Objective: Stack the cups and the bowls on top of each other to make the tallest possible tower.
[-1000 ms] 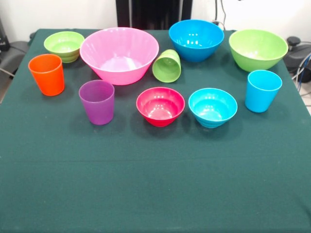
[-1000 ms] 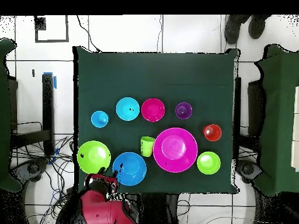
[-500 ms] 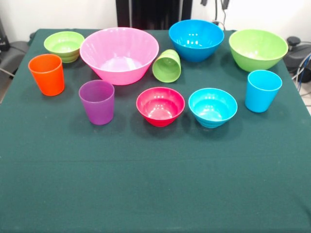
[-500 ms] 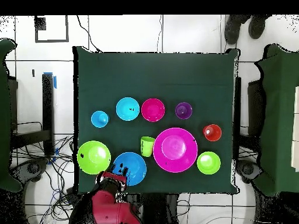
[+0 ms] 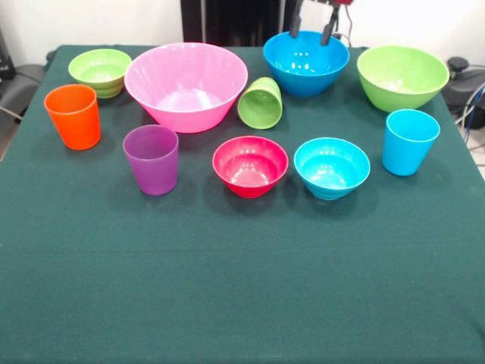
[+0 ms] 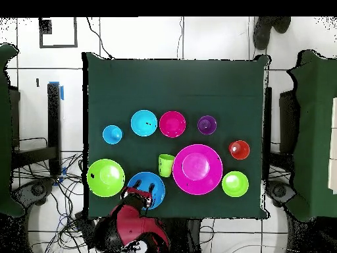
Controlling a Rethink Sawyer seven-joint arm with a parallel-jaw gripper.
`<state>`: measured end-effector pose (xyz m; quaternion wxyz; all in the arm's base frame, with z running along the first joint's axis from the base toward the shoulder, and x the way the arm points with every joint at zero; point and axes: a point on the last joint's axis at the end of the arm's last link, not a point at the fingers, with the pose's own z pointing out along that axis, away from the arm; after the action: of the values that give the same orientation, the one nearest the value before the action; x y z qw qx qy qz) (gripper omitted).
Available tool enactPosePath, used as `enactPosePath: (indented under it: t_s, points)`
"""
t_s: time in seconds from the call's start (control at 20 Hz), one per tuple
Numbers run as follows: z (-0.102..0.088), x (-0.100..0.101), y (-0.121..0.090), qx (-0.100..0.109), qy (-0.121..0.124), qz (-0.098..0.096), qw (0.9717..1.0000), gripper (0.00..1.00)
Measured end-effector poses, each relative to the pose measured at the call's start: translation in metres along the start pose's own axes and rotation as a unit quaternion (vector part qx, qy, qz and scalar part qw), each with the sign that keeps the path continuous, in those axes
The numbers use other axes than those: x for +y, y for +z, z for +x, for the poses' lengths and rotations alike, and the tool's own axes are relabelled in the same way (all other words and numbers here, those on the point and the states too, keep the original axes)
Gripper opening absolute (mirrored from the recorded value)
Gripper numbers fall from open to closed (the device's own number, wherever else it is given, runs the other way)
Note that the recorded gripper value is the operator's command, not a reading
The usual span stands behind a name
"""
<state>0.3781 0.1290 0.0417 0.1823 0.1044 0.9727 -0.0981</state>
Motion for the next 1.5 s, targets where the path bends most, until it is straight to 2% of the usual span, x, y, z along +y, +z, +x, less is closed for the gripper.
enactPosePath:
  t_s: [0.35,0.65,0.9,1.05,1.15,1.3,1.5]
  points:
    - [0.01,-0.007,0.023,0.005,-0.03,0.026,0.9992,1.0]
    - [0.0,-0.008,0.041,-0.007,-0.048,0.038,0.9981,1.0]
    - [-0.025,-0.018,0.054,-0.013,-0.035,0.026,0.999,1.0]
    - [-0.036,-0.032,0.062,-0.003,-0.021,0.011,0.9997,1.0]
    - [-0.045,-0.05,0.068,0.007,-0.008,-0.002,0.9999,1.0]
    - [-0.052,-0.066,0.072,0.008,-0.001,-0.004,1.0,1.0]
    - [-0.059,-0.069,0.071,-0.001,-0.006,-0.004,1.0,1.0]
